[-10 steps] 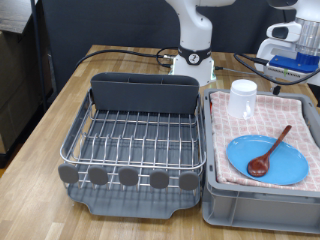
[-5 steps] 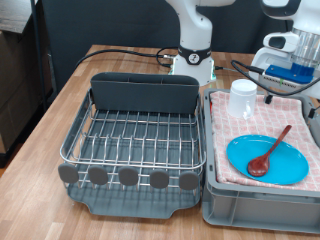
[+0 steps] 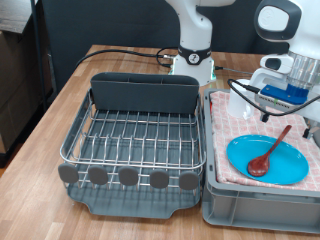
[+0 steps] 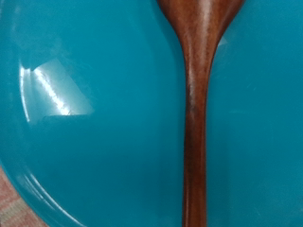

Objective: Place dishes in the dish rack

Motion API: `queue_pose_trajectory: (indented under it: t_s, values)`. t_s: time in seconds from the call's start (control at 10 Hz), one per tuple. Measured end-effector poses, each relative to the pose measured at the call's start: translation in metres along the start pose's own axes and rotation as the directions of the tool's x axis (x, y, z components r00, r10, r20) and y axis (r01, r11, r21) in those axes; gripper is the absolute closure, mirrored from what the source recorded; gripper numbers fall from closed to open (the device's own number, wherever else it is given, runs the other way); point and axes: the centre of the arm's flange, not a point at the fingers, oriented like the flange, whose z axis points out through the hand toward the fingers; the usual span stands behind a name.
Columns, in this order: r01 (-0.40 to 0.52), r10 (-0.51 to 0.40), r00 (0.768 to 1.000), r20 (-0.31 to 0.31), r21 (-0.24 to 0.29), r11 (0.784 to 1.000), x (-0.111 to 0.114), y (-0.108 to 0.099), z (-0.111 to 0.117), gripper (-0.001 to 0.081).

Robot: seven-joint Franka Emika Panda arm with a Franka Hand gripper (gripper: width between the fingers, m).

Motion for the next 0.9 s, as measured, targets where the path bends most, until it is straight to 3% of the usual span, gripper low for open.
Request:
queue_pose_trajectory:
  t_s: [0.9]
  values:
    - [-0.046,0.047,0.999,-0.010,0.017,0.999,-0.010,0.011,0.046,0.0003]
